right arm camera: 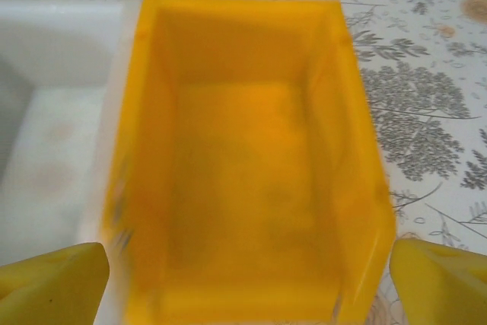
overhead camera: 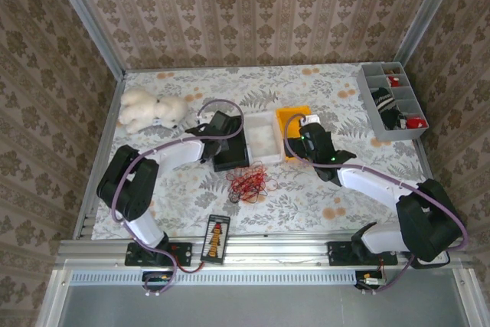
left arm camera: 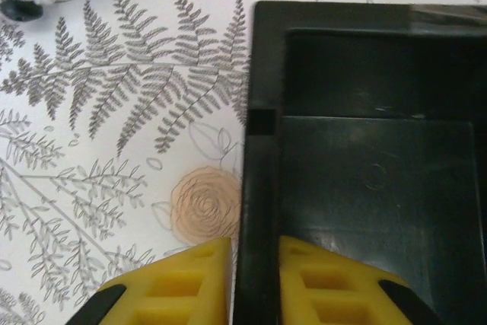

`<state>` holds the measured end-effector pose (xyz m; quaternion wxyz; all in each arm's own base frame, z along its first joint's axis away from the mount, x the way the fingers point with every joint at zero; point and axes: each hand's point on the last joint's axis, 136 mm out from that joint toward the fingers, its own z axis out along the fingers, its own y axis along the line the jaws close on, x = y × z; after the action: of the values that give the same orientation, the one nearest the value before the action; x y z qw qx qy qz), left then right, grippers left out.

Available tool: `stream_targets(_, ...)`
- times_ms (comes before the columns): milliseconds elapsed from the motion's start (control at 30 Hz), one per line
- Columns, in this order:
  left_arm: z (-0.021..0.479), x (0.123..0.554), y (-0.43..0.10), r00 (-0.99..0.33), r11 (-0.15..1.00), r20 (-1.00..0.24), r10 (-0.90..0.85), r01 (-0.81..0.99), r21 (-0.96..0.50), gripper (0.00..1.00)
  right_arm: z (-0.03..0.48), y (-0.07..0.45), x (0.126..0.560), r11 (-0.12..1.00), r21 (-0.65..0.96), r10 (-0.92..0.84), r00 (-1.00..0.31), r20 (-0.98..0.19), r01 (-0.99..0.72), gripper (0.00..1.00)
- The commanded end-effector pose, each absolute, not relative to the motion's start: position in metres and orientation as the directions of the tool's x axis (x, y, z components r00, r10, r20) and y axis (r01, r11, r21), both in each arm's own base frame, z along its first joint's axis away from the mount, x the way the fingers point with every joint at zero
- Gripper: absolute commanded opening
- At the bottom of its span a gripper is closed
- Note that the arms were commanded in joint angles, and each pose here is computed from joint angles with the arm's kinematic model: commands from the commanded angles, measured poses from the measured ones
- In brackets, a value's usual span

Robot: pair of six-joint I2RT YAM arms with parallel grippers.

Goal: Untangle the cables

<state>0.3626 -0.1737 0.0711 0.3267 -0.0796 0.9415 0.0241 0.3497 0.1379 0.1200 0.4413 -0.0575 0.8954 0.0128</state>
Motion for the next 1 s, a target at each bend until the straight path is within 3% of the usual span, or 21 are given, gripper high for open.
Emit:
stream_targets(0, 0.077, 0.375, -0.172, -0.766, 0.982, -0.625, -0.152, -0.190, -0.005, 0.15, 0.127, 0.162, 0.349, 0.975, -0.009, -0.144, -0.594, -0.792, -0.224, 0.97)
stream_targets(367, 0.088, 0.419, -0.188, -0.771, 0.991, -0.631, -0.092, -0.133, 0.018, 0.16, 0.125, 0.212, 0.330, 0.884, 0.083, -0.237, -0.592, -0.770, -0.461, 0.96)
stream_targets(400, 0.090, 0.423, -0.187, -0.770, 0.991, -0.631, -0.092, -0.132, 0.017, 0.18, 0.125, 0.217, 0.328, 0.873, 0.093, -0.243, -0.593, -0.768, -0.479, 0.96)
stream_targets(633, 0.128, 0.434, -0.188, -0.720, 0.999, -0.693, -0.040, -0.051, -0.004, 0.60, 0.116, 0.249, 0.309, 0.793, 0.065, -0.382, -0.577, -0.722, -0.606, 0.95)
stream_targets(767, 0.157, 0.412, -0.199, -0.656, 0.996, -0.755, 0.024, 0.079, -0.037, 0.68, 0.111, 0.263, 0.301, 0.751, 0.093, -0.421, -0.583, -0.695, -0.654, 0.92)
stream_targets(967, 0.133, 0.345, -0.224, -0.674, 0.949, -0.725, 0.141, 0.301, -0.096, 0.69, 0.102, 0.268, 0.303, 0.751, 0.111, -0.423, -0.603, -0.677, -0.651, 0.81)
